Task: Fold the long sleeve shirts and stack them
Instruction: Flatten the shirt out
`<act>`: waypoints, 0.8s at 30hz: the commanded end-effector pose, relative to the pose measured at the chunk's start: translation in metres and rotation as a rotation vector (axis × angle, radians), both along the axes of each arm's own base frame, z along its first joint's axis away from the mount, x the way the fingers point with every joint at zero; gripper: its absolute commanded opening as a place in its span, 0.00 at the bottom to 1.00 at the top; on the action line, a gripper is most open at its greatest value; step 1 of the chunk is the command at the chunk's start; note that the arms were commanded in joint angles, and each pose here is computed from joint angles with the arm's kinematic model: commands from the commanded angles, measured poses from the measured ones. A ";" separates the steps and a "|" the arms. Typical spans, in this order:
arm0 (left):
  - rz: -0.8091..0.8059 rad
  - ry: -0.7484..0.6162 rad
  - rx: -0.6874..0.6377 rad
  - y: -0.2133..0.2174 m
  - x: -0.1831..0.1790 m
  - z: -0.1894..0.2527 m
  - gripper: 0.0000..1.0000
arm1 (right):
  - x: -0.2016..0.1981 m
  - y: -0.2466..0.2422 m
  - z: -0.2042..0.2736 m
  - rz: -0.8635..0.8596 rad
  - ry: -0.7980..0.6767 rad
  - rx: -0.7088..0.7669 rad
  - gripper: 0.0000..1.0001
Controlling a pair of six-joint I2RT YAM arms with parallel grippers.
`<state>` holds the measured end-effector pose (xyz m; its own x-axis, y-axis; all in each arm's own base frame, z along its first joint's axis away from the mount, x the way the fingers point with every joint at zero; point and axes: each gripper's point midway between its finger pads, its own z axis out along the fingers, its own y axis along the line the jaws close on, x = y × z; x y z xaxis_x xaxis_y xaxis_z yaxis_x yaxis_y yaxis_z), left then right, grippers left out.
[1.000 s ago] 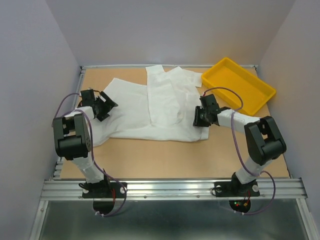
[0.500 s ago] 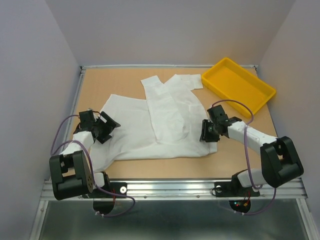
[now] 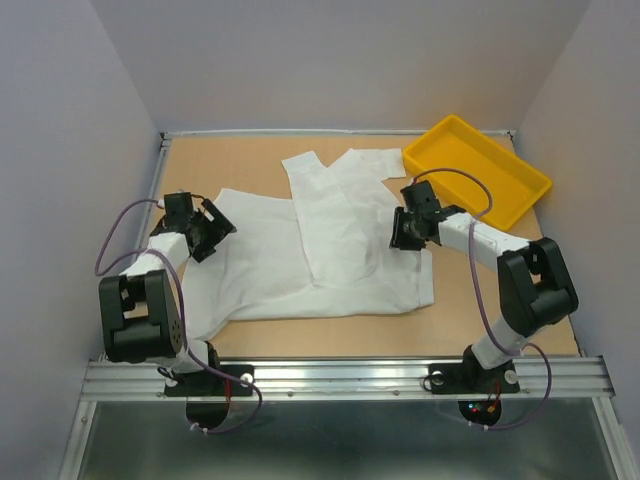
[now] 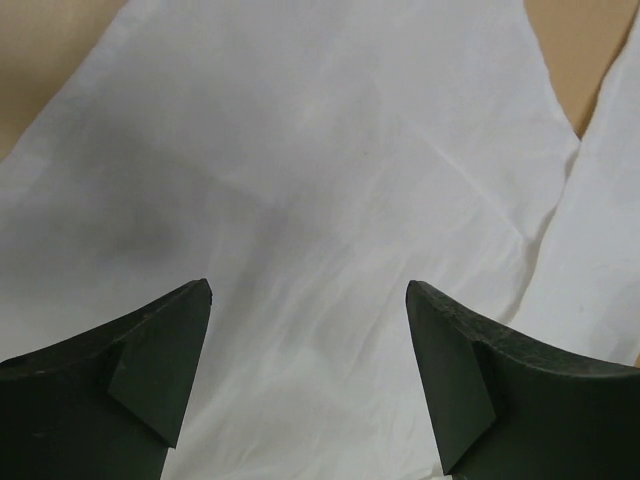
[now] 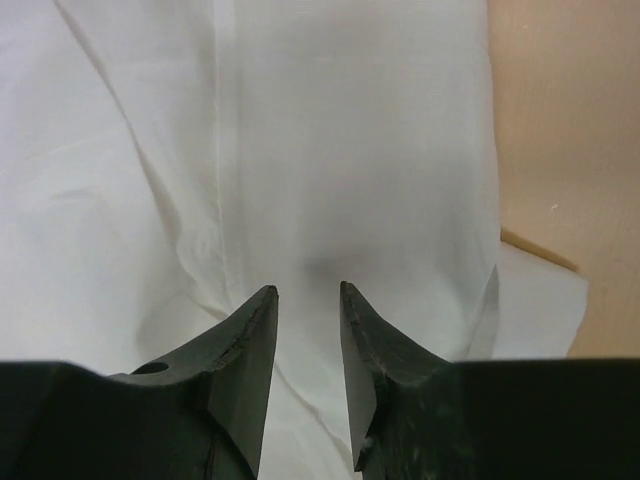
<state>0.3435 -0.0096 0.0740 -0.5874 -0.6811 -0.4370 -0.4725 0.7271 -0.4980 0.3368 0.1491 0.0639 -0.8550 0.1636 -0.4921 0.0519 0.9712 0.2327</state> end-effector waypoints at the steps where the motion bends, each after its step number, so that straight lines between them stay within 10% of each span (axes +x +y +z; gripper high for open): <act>1: -0.001 0.057 0.086 0.014 0.016 -0.019 0.90 | 0.033 -0.002 0.001 -0.075 -0.061 -0.022 0.37; 24: 0.014 0.129 0.162 0.043 0.109 -0.034 0.90 | 0.176 -0.044 0.001 -0.129 -0.234 -0.203 0.32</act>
